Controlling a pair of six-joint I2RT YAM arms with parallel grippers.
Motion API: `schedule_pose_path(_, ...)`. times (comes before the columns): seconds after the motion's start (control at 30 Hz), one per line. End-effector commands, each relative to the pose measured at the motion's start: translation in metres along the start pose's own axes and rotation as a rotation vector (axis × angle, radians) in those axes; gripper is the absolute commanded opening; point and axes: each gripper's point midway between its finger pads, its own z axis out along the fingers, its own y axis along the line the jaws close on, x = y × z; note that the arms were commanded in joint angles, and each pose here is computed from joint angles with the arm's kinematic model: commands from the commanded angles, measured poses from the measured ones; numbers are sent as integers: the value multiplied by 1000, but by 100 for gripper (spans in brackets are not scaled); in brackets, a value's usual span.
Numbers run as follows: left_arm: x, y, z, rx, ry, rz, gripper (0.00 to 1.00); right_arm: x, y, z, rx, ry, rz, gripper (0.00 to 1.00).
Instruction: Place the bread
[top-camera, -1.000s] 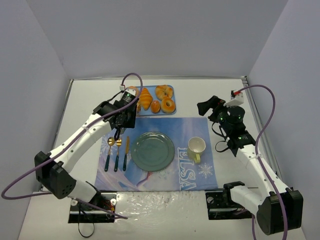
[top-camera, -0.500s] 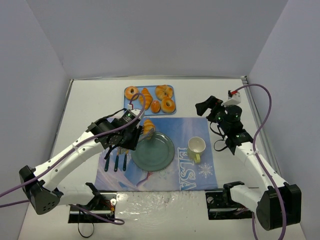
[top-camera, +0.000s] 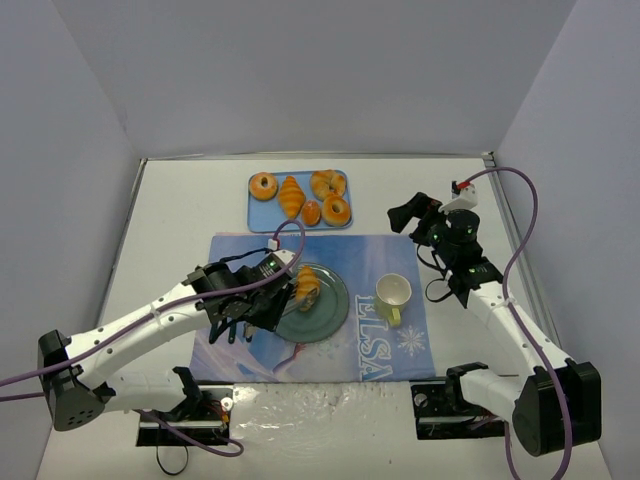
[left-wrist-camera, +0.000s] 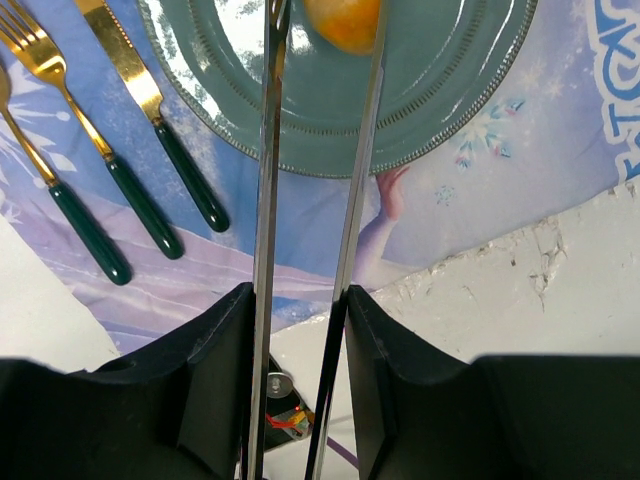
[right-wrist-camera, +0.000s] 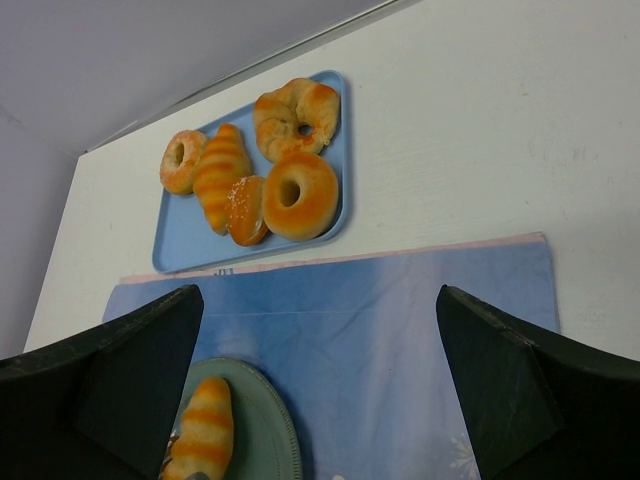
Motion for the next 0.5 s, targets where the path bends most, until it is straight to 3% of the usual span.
schedule_pose_path(0.0, -1, -5, -6, 7, -32, -37, 0, -32, 23, 3, -66, -113, -3, 100)
schedule_pose_path(0.17, 10, -7, -3, -5, 2, -18, 2, -29, 22, 4, -64, -108, -1, 100)
schedule_pose_path(0.47, 15, -3, -9, -14, 7, -13, 28, -27, 21, 4, -63, -106, 0, 100)
